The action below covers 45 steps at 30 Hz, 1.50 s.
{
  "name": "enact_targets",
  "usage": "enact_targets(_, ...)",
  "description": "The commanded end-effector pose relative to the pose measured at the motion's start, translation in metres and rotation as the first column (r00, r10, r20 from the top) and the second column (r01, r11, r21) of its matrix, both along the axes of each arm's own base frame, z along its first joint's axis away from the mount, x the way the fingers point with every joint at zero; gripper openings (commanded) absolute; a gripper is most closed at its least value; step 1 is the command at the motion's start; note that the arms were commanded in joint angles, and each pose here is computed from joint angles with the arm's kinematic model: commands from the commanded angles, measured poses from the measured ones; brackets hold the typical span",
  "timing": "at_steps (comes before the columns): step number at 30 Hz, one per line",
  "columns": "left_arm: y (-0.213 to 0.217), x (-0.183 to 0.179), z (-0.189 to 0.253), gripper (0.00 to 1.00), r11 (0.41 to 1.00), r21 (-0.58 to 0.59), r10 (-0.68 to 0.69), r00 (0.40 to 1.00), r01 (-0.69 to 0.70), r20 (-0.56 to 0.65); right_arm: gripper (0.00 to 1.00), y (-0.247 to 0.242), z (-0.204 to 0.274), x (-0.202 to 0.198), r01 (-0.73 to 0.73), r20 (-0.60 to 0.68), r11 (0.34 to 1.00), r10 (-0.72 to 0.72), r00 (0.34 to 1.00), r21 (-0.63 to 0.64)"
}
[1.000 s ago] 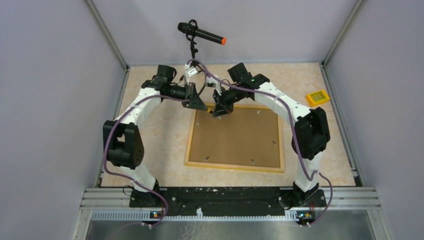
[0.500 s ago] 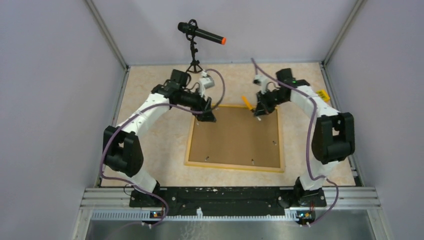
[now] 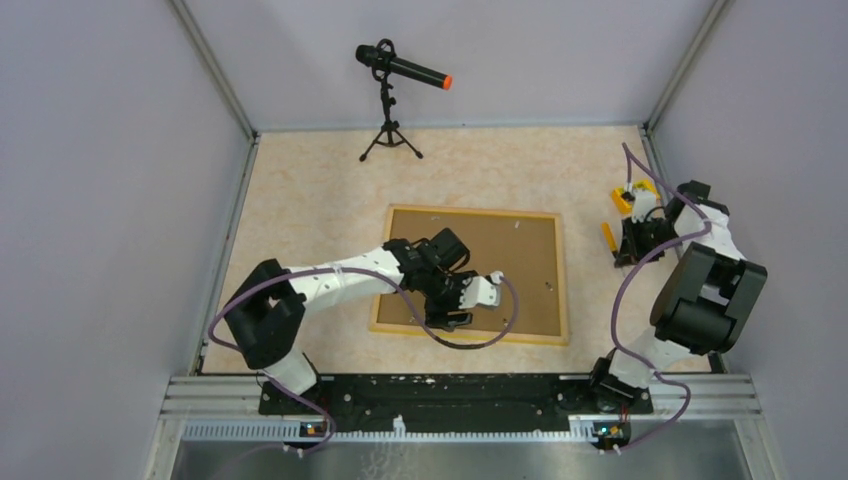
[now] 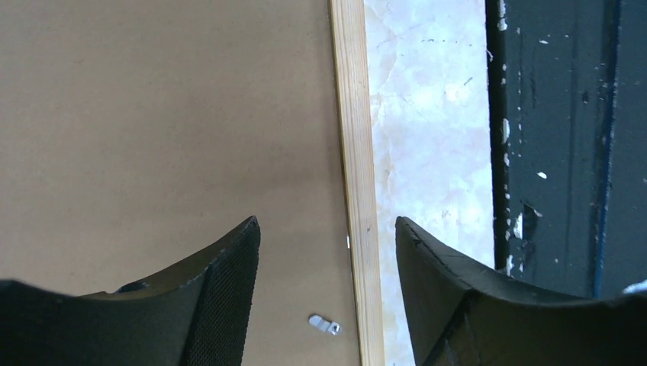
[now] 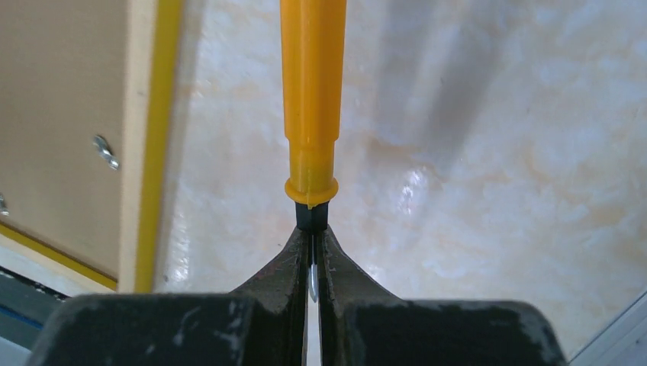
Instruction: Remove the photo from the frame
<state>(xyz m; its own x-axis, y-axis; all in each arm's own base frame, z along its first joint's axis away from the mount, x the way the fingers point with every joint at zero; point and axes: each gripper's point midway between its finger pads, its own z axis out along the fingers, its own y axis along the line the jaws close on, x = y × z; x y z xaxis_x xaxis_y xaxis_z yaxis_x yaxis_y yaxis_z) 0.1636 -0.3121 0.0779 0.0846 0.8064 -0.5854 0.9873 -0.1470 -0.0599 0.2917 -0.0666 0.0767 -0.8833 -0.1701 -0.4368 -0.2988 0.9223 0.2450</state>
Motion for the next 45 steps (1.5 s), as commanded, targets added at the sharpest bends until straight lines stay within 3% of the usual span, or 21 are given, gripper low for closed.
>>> enact_targets(1,-0.010,0.007,-0.017,0.67,0.999,0.033,-0.021,0.994,0.018,0.103,0.00,-0.033,-0.020,-0.020,-0.008,-0.035,0.991,0.003,0.999,-0.135)
enact_targets(7,-0.007,-0.014,-0.037,0.61,0.992,0.104,-0.088,0.989,0.075,0.121,0.00,-0.055,-0.049,-0.029,0.040,-0.077,0.979,-0.056,0.995,-0.201)
enact_targets(12,-0.005,-0.029,-0.048,0.64,0.988,0.129,-0.100,0.988,0.085,0.120,0.01,-0.062,-0.065,-0.043,0.048,-0.107,0.975,-0.073,0.992,-0.219)
enact_targets(20,0.002,-0.011,-0.077,0.50,0.970,0.227,0.043,0.980,-0.087,0.195,0.24,-0.055,-0.072,-0.052,0.028,-0.125,0.981,-0.053,0.991,-0.190)
enact_targets(24,0.008,-0.012,-0.084,0.38,0.960,0.246,0.092,0.978,-0.137,0.187,0.36,-0.051,-0.074,-0.054,0.022,-0.139,0.985,-0.046,0.989,-0.170)
enact_targets(27,0.012,-0.008,-0.085,0.33,0.949,0.258,0.131,0.973,-0.179,0.193,0.49,-0.049,-0.071,-0.055,0.020,-0.135,0.987,-0.042,0.990,-0.162)
enact_targets(32,0.011,0.010,-0.073,0.09,0.941,0.230,0.224,0.967,-0.248,0.125,0.70,-0.041,-0.051,-0.047,0.026,-0.102,0.993,-0.037,0.994,-0.115)
enact_targets(36,0.005,0.014,-0.058,0.00,0.951,0.188,0.234,0.969,-0.244,0.078,0.74,-0.039,-0.026,-0.031,0.056,-0.057,0.996,-0.061,0.997,-0.074)
enact_targets(45,-0.008,0.021,-0.018,0.00,0.953,0.080,0.295,0.955,-0.292,-0.032,0.76,0.007,0.031,-0.001,0.064,0.023,0.989,-0.067,0.997,0.134)
